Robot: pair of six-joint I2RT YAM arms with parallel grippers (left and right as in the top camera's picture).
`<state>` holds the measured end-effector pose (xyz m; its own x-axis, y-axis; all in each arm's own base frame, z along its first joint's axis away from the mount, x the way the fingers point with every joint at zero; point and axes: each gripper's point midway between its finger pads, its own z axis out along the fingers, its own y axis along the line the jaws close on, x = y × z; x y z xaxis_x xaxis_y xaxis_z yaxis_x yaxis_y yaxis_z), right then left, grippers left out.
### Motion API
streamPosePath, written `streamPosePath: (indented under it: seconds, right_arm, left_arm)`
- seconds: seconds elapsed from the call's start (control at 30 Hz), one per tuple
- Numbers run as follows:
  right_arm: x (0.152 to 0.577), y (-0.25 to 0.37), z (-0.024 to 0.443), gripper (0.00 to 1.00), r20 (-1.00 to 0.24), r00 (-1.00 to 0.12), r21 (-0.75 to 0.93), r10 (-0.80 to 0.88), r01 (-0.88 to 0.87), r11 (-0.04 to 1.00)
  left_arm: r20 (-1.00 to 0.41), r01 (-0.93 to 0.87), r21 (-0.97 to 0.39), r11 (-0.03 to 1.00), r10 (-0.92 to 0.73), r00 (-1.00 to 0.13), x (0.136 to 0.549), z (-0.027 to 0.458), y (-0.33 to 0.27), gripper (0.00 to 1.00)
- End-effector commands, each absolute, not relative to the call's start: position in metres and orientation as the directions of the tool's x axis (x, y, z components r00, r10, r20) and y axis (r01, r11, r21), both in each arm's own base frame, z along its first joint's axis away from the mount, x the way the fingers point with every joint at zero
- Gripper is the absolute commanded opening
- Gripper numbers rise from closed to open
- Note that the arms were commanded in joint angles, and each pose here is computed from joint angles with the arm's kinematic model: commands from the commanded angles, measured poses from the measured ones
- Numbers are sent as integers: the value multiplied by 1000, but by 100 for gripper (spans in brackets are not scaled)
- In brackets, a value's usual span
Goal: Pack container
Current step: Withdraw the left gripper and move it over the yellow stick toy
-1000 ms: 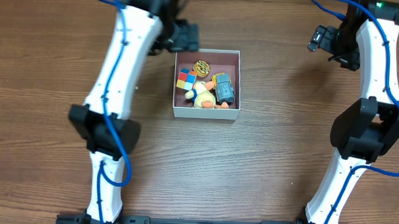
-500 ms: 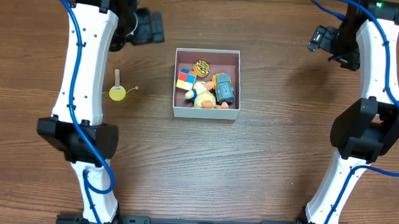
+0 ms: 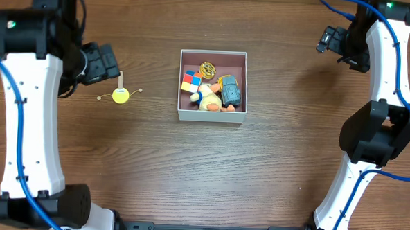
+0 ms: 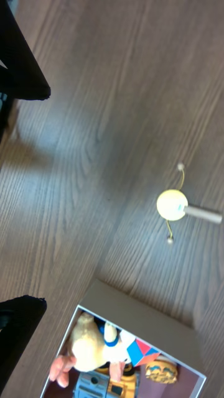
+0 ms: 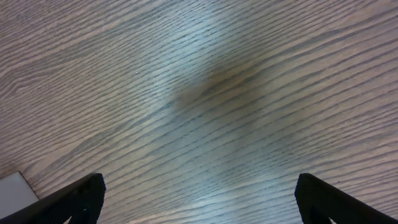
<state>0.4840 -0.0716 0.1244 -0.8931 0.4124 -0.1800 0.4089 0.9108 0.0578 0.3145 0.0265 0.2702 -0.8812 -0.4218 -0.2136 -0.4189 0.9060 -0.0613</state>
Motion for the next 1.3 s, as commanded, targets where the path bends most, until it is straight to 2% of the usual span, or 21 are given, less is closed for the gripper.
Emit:
streamPosePath:
  seconds: [0.0,0.13,0.23,0.3,0.4,0.6,0.73,0.97,1.17,1.27]
  right_arm:
    - [485,-72,140,100,-216,-885,69,412,407,911]
    - [485,-72,140,100,-216,-885,69,412,407,911]
    - [485,-72,140,100,-216,-885,69,412,407,911]
    - [485,-72,140,100,-216,-885,69,412,407,911]
    - [485,-72,140,100,-216,-885,69,412,407,911]
    - [485,-72,140,100,-216,-885,69,412,407,911]
    - [485,-72,140,100,-216,-885,69,412,407,911]
    - [485,-72,140,100,-216,-885,69,412,407,911]
    - [485,-72,140,100,-216,-885,69,412,407,911]
    - [485,-72,140,100,-216,-885,69,412,407,911]
  left_arm:
    - [-110,-487,-86,869,-494,-863,311,244,19,100]
    - [-32,-489,-170,856,-501,-865,316,229,1,100]
    - [-39,-498,-113,860,-504,-863,318,222,11,100]
    - [-67,-546,-45,836,-548,-834,318,219,24,100]
    - [-190,-610,56,790,-591,-784,329,222,52,100]
    - [-329,-610,21,792,-570,-753,364,229,62,100]
    - [-337,-511,54,858,-466,-818,370,224,62,100]
    - [-328,-503,60,862,-459,-826,380,181,62,100]
    - [-318,-514,116,850,-459,-830,376,152,72,100]
    - [-299,-428,94,899,-385,-873,379,146,62,100]
